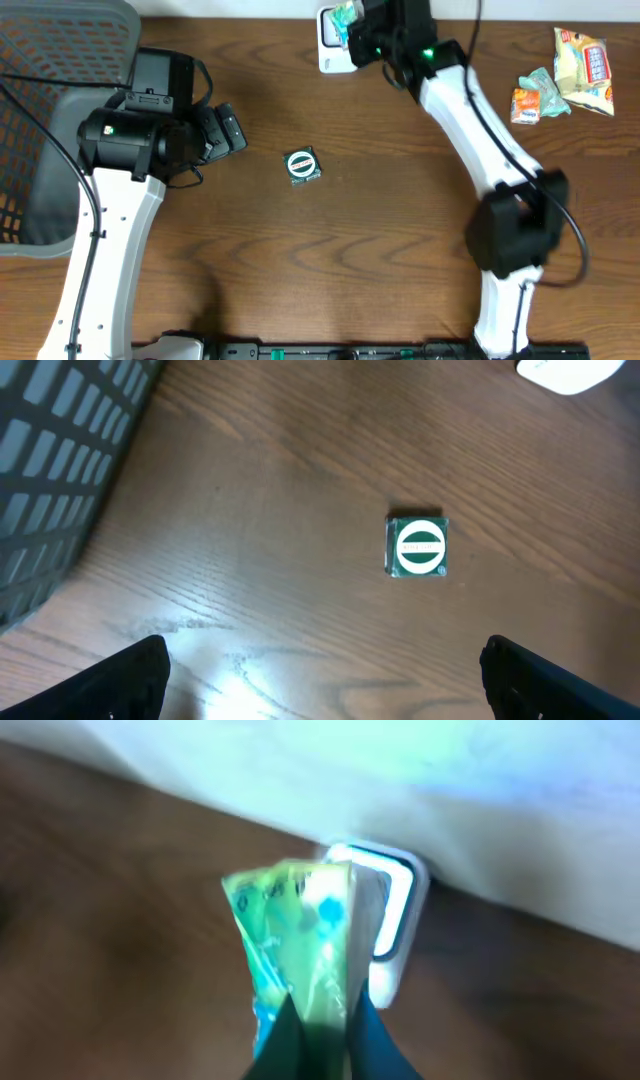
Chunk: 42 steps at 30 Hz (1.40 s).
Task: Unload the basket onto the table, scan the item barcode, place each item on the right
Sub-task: 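Raise the teal pack up in front of the scanner with the right gripper, then carry the teal pack right and drop it by the other packs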
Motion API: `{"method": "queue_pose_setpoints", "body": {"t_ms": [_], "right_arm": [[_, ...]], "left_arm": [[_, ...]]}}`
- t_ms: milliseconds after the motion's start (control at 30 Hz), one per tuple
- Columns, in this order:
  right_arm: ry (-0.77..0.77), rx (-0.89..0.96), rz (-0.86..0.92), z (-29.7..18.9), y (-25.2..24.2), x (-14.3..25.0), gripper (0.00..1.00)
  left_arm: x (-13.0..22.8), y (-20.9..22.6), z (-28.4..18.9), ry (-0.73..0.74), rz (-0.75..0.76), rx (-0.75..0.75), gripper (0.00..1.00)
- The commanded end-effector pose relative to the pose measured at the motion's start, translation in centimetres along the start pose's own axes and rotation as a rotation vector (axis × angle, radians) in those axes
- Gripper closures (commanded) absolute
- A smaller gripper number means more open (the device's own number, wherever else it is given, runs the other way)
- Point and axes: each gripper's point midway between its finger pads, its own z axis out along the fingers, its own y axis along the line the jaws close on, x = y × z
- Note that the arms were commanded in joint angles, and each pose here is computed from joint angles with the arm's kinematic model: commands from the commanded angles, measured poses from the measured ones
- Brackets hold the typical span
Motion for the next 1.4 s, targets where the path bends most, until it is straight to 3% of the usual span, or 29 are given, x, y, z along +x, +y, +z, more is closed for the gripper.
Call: {"method": "queue_pose_setpoints", "body": {"t_ms": [0, 200, 367, 433, 567, 867, 1133, 1300, 1367], "right_arm": [[-0.017, 0.181, -0.185, 2.5, -3.3, -2.1, 0.99], [-0.032, 0.291, -0.342, 5.0, -4.4, -2.9, 0.99], [0.021, 0.284, -0.697, 6.7, -3.3, -1.8, 0.99], [0.046, 0.276, -0.747, 7.7, -2.6, -0.8, 0.99], [0.079, 0.29, -0.822, 8.6, -2.2, 0.2, 0.99], [0.11, 0.301, -0.809, 9.0, -2.8, 1.1, 0.99], [0.009, 0.469, -0.425, 1.0, -9.7, -4.4, 0.99], [0.115, 0.601, -0.091, -3.8, -18.4, -1.0, 0.99], [0.226, 0.658, 0.05, -6.1, -23.1, 3.0, 0.99]], "left_arm": [[-0.3, 0.1, -0.4, -0.014, 0.004, -0.004, 0.02], [-0.3, 0.1, -0.4, -0.014, 0.004, -0.004, 0.03], [-0.3, 0.1, -0.4, -0.014, 0.004, -0.004, 0.02], [-0.2, 0.1, -0.4, -0.014, 0.004, -0.005, 0.02], [-0.3, 0.1, -0.4, -0.014, 0.004, -0.004, 0.02], [-0.3, 0.1, -0.4, -0.014, 0.004, -0.005, 0.03], [-0.3, 0.1, -0.4, -0.014, 0.004, -0.005, 0.03], [-0.3, 0.1, -0.4, -0.014, 0.004, -0.005, 0.02], [-0.3, 0.1, -0.4, -0.014, 0.004, -0.005, 0.02]]}}
